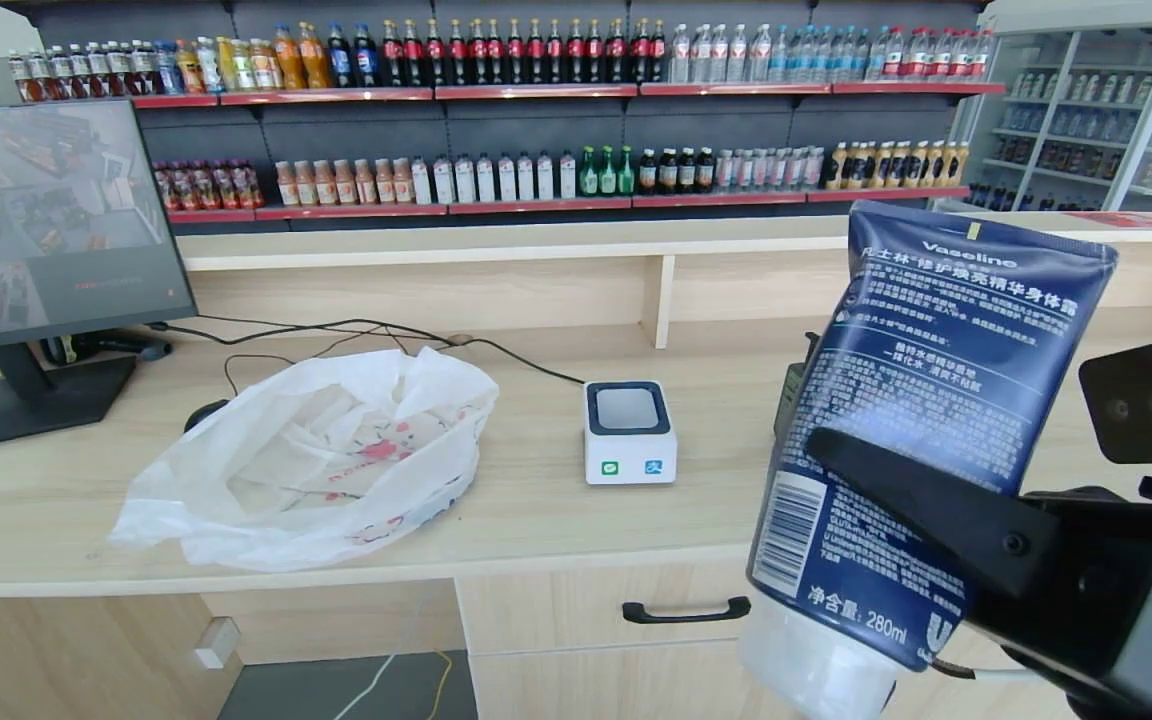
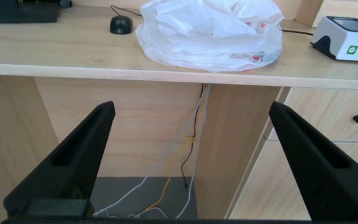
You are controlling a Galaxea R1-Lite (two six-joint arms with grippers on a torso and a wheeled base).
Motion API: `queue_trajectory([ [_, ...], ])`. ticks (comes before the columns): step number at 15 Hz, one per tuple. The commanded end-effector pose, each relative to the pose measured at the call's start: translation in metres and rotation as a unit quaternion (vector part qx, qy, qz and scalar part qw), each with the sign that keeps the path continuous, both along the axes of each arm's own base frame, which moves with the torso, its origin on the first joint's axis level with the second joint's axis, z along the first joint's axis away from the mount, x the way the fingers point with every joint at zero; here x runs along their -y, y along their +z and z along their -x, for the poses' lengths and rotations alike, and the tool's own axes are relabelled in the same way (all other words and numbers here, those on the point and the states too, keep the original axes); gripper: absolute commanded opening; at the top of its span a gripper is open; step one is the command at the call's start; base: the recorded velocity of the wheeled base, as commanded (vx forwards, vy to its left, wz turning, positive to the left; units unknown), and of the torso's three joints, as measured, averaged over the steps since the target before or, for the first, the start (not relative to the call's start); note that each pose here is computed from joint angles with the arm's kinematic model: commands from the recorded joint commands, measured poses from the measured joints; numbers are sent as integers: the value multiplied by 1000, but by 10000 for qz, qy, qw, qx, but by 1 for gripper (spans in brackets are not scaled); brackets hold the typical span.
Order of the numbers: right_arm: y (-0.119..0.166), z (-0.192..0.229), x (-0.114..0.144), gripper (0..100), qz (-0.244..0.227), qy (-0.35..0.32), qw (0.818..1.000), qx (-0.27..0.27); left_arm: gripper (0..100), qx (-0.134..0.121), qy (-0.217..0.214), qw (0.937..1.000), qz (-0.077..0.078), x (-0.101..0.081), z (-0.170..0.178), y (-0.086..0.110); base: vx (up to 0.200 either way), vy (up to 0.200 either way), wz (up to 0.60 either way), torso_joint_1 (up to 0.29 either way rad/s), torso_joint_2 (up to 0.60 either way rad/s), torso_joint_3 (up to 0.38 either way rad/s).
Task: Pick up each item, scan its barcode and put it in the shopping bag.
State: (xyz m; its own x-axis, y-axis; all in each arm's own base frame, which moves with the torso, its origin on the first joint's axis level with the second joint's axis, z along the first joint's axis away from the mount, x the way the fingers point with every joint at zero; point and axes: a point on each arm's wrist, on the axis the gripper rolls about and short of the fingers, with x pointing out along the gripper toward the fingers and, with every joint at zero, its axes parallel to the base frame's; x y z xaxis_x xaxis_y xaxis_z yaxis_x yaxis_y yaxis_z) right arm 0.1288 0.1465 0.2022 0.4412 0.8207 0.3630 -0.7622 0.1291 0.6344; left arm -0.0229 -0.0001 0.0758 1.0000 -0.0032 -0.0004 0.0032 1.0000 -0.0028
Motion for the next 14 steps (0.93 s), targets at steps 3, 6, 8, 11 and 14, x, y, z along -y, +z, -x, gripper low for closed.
queue_trajectory([
  [3,9,4,-2,0,-201,152,9997,70,100,2,1,10000,2,0,0,0,0,0,0,0,0,0],
  [6,9,6,-3,0,-204,206,9996,67,100,2,1,10000,2,0,0,0,0,0,0,0,0,0],
  [8,11,10,-6,0,-228,337,9991,84,100,2,1,10000,2,0,0,0,0,0,0,0,0,0],
  [11,19,8,-11,0,-349,369,9985,189,100,2,1,10000,2,0,0,0,0,0,0,0,0,0],
  [14,20,8,-11,0,-376,376,9984,217,100,2,1,10000,2,0,0,0,0,0,0,0,0,0],
])
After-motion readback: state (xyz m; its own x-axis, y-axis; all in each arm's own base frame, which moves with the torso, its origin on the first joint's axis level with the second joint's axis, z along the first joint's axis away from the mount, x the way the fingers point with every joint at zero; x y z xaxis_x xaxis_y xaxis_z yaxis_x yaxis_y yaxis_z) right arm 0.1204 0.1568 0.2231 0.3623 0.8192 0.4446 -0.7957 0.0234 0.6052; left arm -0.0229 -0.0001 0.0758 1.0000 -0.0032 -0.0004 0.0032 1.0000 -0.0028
